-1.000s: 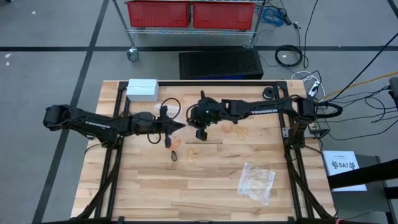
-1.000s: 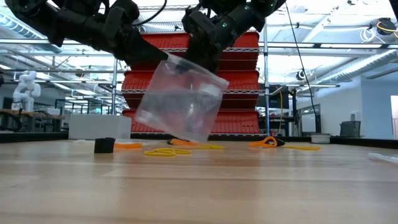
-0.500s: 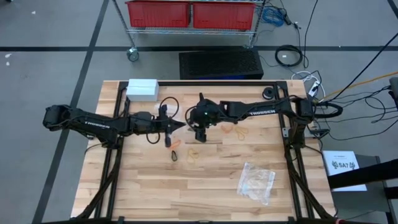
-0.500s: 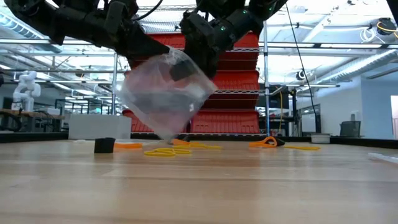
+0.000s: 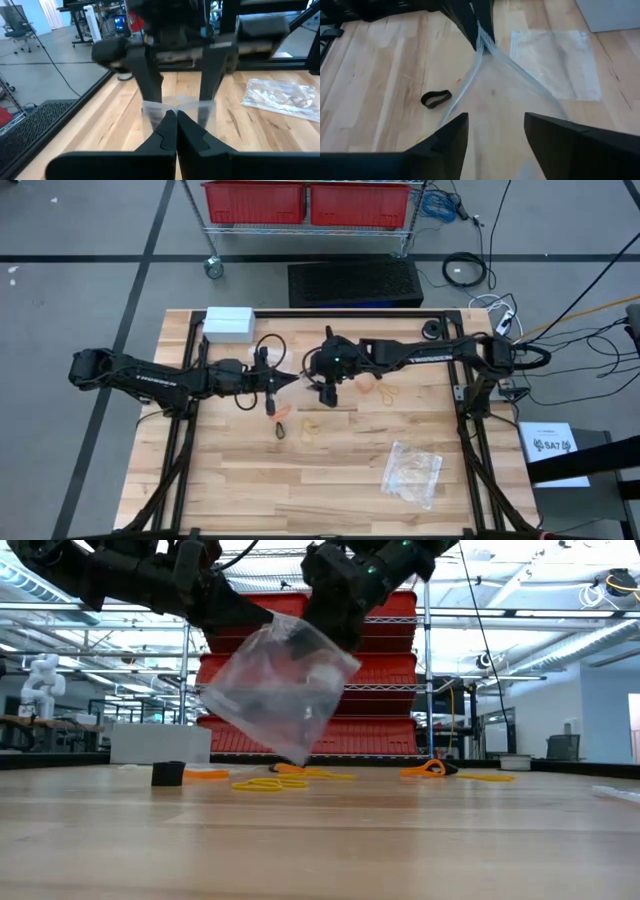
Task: Sort rubber bands
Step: Open the top zip lock bag, then put the top right orange rubber band into the top zip lock bag
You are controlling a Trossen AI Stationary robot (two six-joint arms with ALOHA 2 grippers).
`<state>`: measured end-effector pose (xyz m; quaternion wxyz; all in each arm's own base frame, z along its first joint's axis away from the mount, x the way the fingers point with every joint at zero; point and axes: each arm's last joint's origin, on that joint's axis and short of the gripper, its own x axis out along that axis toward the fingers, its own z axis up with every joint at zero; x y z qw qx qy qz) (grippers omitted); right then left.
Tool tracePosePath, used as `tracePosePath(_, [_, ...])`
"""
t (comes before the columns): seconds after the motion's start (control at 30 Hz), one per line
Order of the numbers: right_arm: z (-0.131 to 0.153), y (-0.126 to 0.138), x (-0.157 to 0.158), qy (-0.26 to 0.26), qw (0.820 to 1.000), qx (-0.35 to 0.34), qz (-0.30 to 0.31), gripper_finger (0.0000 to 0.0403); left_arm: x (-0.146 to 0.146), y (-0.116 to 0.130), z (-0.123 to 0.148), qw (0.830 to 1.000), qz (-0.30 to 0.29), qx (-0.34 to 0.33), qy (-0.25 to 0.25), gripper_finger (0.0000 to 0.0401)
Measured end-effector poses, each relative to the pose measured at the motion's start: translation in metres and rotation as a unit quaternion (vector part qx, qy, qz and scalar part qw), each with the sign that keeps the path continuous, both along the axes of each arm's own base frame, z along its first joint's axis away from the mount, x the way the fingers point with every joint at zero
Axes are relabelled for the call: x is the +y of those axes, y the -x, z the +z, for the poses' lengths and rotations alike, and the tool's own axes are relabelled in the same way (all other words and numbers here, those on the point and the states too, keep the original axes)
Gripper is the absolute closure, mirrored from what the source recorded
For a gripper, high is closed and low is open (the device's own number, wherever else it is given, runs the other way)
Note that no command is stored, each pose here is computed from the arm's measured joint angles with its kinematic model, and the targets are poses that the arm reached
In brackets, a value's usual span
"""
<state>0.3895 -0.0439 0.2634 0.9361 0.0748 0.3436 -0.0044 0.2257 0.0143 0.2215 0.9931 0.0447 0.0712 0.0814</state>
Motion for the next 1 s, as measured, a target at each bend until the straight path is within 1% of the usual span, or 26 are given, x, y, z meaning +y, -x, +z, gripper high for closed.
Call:
tracePosePath(0.13, [0.013,0.009,0.001,0.006,1.000,-0.004,0.002,0.0209,0.003,-0.001,-0.002,1.000,0.007,0.005,0.000,0.0400])
tracePosePath(0.43, [0.051,0.036,0.004,0.035,0.999,-0.037,0.019,0.0209,0.006,-0.003,-0.007,1.000,0.013,0.017,0.001,0.0400])
tracePosePath(0.47, [0.055,0.040,0.004,0.039,0.998,-0.036,0.021,0.0209,0.006,-0.003,-0.007,1.000,0.012,0.017,0.001,0.0400])
tracePosePath(0.53, [0.056,0.049,0.002,0.047,0.999,-0.010,0.021,0.0209,0.006,-0.003,-0.008,1.000,0.013,0.022,0.001,0.0400])
tracePosePath(0.63, [0.043,0.061,-0.002,0.042,0.996,0.075,0.011,0.0208,0.006,-0.001,-0.007,1.000,0.014,0.026,0.001,0.0400])
tracePosePath(0.67, [0.034,0.063,-0.003,0.034,0.994,0.100,0.006,0.0208,0.006,0.000,-0.007,1.000,0.014,0.027,0.001,0.0400])
tracePosePath(0.77, [0.002,0.072,-0.006,0.015,0.989,0.149,-0.006,0.0208,0.006,0.000,-0.006,1.000,0.014,0.027,0.001,0.0400])
tracePosePath(0.9, [-0.045,0.085,-0.009,-0.001,0.983,0.183,-0.024,0.0208,0.006,0.000,-0.006,1.000,0.015,0.025,0.001,0.0400])
tracePosePath(1.0, [-0.071,0.094,-0.012,0.010,0.982,0.184,-0.049,0.0208,0.006,0.000,-0.006,1.000,0.015,0.026,0.001,0.0400])
